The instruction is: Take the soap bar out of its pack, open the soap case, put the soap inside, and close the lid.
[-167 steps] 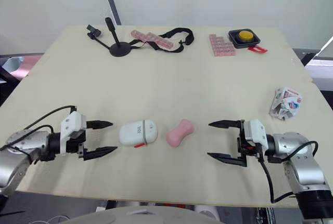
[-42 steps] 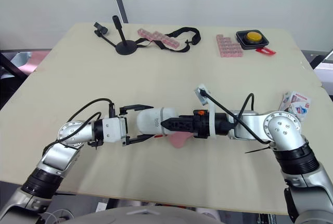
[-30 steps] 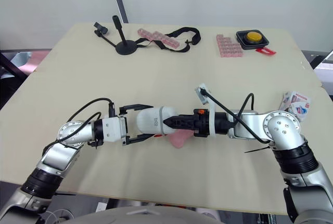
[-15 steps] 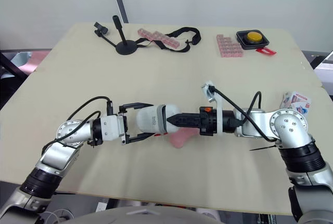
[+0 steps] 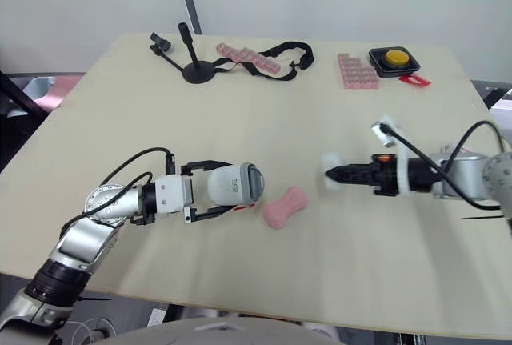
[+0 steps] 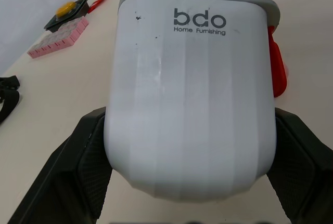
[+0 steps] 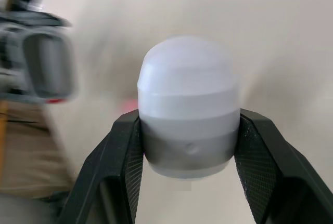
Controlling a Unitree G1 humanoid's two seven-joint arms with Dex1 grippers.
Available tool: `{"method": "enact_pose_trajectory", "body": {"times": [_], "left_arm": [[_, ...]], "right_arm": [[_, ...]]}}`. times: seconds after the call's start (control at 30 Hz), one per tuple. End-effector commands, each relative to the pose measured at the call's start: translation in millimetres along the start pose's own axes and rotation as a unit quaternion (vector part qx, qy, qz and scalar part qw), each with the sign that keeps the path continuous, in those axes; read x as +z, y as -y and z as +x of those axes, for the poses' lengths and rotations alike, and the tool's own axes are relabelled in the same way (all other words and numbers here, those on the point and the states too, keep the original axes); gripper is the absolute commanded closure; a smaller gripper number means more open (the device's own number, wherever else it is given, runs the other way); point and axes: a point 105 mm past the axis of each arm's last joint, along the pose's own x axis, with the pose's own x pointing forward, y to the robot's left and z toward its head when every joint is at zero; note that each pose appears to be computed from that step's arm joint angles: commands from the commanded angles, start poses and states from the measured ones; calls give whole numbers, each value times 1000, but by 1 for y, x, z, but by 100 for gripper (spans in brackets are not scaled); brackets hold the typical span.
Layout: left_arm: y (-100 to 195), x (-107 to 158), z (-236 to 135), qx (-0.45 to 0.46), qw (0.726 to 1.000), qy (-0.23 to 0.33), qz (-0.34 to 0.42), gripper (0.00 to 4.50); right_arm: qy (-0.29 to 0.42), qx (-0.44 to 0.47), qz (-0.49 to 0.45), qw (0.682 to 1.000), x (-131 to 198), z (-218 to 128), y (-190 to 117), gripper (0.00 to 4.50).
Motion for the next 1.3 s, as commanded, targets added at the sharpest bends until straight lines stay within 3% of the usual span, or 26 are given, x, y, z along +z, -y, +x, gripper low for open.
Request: {"method": "enact_pose_trajectory", "body": {"times": [0.03,0.27,0.5,1.13,1.17,1.3], "left_arm": [[-4,9,-2,5,1000,12,9,101],[0,9,2,3,1000,15,1,101],[2,9,2,-2,1000,14,-2,101],[6,8,0,1,1000,8,-5,101],[6,8,0,1,1000,8,-5,101],[5,7,1,2,1000,8,-6,101]], "right_arm": [[-37,-71,-93,992,1,-10,20,250],[-89,-117,-164,976,-8,-2,44,250],[-71,-138,-148,977,-1,6,63,250],[-45,-153,-153,975,9,25,78,250],[-41,-153,-155,975,10,25,78,170],[-32,-155,-160,974,12,23,78,52]]}}
